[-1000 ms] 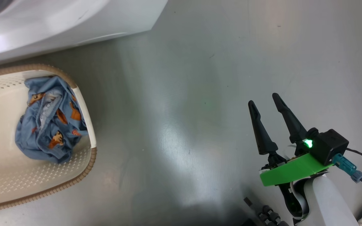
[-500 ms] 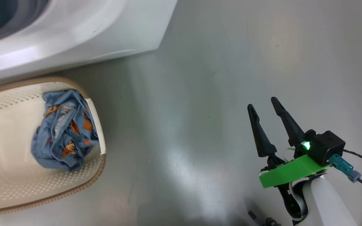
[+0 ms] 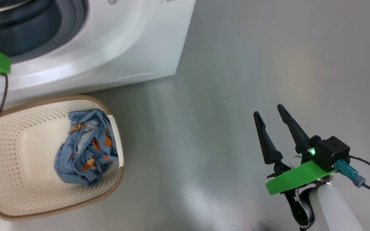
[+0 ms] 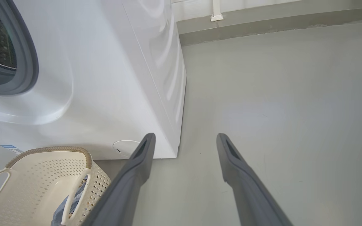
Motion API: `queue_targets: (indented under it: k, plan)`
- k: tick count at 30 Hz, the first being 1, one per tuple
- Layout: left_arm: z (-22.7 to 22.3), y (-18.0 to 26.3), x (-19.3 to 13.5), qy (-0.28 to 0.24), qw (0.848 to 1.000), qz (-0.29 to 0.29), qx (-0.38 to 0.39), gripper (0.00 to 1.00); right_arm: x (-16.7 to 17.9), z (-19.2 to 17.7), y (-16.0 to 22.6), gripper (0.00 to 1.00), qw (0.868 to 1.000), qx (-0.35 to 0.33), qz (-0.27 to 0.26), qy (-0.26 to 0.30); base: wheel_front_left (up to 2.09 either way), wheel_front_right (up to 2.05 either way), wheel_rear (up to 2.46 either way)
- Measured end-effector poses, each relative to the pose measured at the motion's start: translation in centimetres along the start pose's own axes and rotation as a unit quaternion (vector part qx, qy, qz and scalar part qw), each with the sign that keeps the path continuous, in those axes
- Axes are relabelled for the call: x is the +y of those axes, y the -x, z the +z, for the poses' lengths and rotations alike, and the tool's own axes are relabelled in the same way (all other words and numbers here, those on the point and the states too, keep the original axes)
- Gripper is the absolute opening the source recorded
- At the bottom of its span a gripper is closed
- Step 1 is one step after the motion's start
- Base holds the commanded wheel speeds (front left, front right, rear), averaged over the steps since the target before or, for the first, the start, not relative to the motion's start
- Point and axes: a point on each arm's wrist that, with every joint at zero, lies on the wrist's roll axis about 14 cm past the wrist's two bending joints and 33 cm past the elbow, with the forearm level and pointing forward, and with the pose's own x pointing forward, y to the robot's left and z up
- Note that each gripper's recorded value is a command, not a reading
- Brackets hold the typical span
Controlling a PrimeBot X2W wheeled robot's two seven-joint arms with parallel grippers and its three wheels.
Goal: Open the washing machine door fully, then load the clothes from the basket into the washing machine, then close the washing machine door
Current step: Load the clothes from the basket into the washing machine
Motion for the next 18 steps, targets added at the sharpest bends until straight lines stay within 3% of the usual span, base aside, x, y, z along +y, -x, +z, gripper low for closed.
queue_targets:
  k: [18]
  plan:
    - [2.5, 8.2, 0.7, 0.016, 0.998, 0.042, -0.038, 1.00, 2.7, 2.8, 0.1, 1.00, 0.999, -0.034, 0.036, 0.000, 0.00, 0.00, 0.00]
